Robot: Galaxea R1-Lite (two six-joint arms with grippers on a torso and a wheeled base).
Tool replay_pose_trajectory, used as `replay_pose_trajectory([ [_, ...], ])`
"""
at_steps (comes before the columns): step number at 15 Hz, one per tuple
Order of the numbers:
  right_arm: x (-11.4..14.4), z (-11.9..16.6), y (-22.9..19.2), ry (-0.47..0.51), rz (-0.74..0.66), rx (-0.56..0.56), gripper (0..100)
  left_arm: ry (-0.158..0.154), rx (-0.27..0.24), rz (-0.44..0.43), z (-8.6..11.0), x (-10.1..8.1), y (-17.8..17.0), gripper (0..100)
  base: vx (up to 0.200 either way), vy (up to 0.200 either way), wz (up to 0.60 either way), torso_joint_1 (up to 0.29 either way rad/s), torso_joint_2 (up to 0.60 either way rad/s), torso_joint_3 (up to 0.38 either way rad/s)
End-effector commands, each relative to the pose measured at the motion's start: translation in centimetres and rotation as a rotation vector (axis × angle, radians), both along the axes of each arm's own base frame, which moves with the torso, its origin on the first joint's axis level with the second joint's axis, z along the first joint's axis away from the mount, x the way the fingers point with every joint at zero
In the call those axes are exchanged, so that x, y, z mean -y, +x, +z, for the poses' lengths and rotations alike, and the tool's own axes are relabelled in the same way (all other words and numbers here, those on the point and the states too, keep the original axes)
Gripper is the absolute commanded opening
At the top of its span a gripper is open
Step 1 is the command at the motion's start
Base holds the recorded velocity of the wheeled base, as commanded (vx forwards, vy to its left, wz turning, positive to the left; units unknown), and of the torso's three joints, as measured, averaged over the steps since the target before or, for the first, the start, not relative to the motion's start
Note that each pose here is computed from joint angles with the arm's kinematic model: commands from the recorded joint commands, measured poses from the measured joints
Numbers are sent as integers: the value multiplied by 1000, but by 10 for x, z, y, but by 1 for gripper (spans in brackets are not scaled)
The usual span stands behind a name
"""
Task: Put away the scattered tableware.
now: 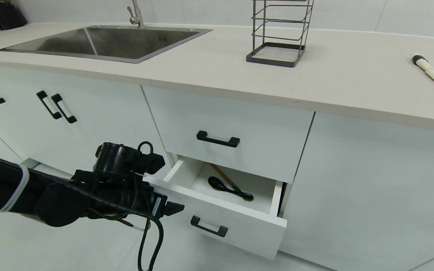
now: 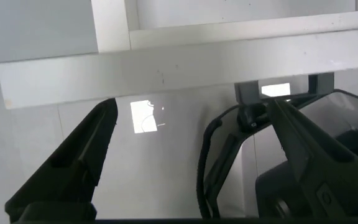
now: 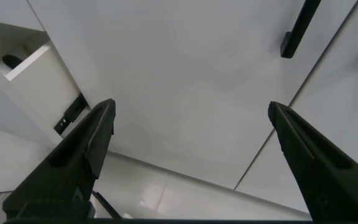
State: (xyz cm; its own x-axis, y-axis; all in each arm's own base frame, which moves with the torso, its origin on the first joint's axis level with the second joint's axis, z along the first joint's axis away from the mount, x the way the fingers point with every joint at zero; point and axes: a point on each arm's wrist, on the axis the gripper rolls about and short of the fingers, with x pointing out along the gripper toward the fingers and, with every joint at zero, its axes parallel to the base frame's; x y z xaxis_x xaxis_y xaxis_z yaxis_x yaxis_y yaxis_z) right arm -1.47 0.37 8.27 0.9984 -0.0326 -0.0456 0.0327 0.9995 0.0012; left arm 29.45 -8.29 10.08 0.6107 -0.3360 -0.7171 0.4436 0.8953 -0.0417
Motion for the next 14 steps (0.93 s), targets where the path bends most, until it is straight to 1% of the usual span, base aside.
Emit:
replay_pose_trajectory([
  [1, 0, 0, 0, 0, 1, -2, 100, -2, 9, -1, -2, 3, 10, 100, 0, 0, 0, 0, 0, 0],
  [3, 0, 0, 0, 0, 1, -2, 100, -10, 42, 0, -2, 5, 18, 100, 0, 0, 0, 0, 0, 0],
  [4, 0, 0, 0, 0, 1, -2, 100, -18, 77, 1, -3, 7, 24, 100, 0, 0, 0, 0, 0, 0],
  [5, 0, 0, 0, 0, 1, -2, 100, -22, 91, 1, -3, 7, 26, 100, 0, 0, 0, 0, 0, 0],
  [6, 0, 0, 0, 0, 1, -2, 100, -27, 117, 2, -5, 8, 31, 100, 0, 0, 0, 0, 0, 0],
  [8, 0, 0, 0, 0, 1, -2, 100, -33, 142, 2, -7, 9, 35, 100, 0, 0, 0, 0, 0, 0],
  [11, 0, 0, 0, 0, 2, -2, 100, -42, 160, -2, -9, 11, 39, 100, 0, 0, 0, 0, 0, 0],
  [14, 0, 0, 0, 0, 1, -2, 100, -56, 202, -3, -11, 13, 46, 100, 0, 0, 0, 0, 0, 0],
])
